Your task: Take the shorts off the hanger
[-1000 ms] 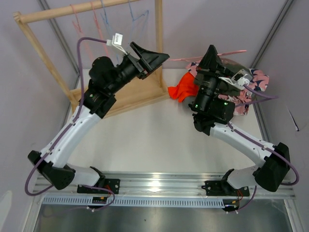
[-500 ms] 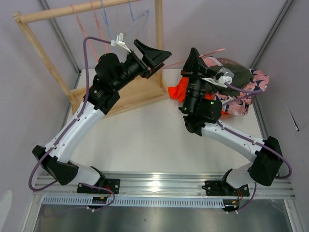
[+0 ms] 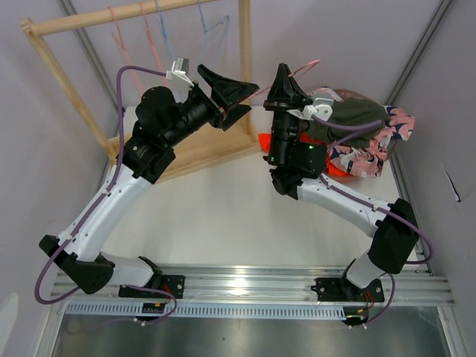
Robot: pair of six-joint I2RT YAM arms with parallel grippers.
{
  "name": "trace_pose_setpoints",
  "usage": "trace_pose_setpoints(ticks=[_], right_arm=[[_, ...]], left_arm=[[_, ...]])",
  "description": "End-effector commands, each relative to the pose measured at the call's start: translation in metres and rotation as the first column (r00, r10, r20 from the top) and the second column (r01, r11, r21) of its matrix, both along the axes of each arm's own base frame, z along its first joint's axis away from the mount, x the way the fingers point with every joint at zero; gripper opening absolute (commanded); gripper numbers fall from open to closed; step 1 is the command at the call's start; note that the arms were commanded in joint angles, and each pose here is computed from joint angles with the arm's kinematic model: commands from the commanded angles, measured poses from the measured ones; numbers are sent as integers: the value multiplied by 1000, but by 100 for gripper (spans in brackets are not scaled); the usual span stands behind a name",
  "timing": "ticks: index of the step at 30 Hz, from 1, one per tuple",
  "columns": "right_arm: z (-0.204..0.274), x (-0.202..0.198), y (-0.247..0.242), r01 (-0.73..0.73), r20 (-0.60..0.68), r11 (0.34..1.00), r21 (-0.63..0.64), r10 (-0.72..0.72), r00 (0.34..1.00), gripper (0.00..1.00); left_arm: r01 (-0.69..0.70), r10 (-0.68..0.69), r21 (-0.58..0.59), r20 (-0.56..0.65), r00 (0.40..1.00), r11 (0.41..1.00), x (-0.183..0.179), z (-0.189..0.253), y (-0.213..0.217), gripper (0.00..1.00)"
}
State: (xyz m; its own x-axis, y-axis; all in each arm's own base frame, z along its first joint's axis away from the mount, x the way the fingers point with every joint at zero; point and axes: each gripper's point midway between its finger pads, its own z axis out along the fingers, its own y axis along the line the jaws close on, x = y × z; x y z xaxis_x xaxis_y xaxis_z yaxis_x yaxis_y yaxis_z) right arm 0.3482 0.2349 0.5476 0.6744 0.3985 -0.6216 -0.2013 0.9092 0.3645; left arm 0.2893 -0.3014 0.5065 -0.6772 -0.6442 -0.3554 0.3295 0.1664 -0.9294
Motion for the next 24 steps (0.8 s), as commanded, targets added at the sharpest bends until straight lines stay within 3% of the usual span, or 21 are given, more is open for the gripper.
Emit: trace_pose_setpoints(ticks=[1, 3, 11, 19, 24], right_arm=[[34, -39, -33, -46, 190, 984, 171, 13, 982, 0], [39, -49, -35, -101, 222, 976, 194, 57, 973, 0], [71, -97, -24, -243, 398, 966, 94, 187, 898, 0], [75, -120, -28, -319, 437, 943, 92, 249, 864, 0], [69, -122, -18, -364, 432, 927, 85, 295, 852, 0]], left_arm=[[46, -52, -99, -54, 997, 994, -2, 3, -5, 99], [40, -50, -130, -74, 996, 991, 5, -2, -4, 98], [91, -145, -312, -155, 977, 946, 23, 2, -5, 97], [75, -167, -404, -197, 966, 912, 43, 6, -1, 96], [83, -177, -395, -207, 962, 915, 50, 1, -7, 82]])
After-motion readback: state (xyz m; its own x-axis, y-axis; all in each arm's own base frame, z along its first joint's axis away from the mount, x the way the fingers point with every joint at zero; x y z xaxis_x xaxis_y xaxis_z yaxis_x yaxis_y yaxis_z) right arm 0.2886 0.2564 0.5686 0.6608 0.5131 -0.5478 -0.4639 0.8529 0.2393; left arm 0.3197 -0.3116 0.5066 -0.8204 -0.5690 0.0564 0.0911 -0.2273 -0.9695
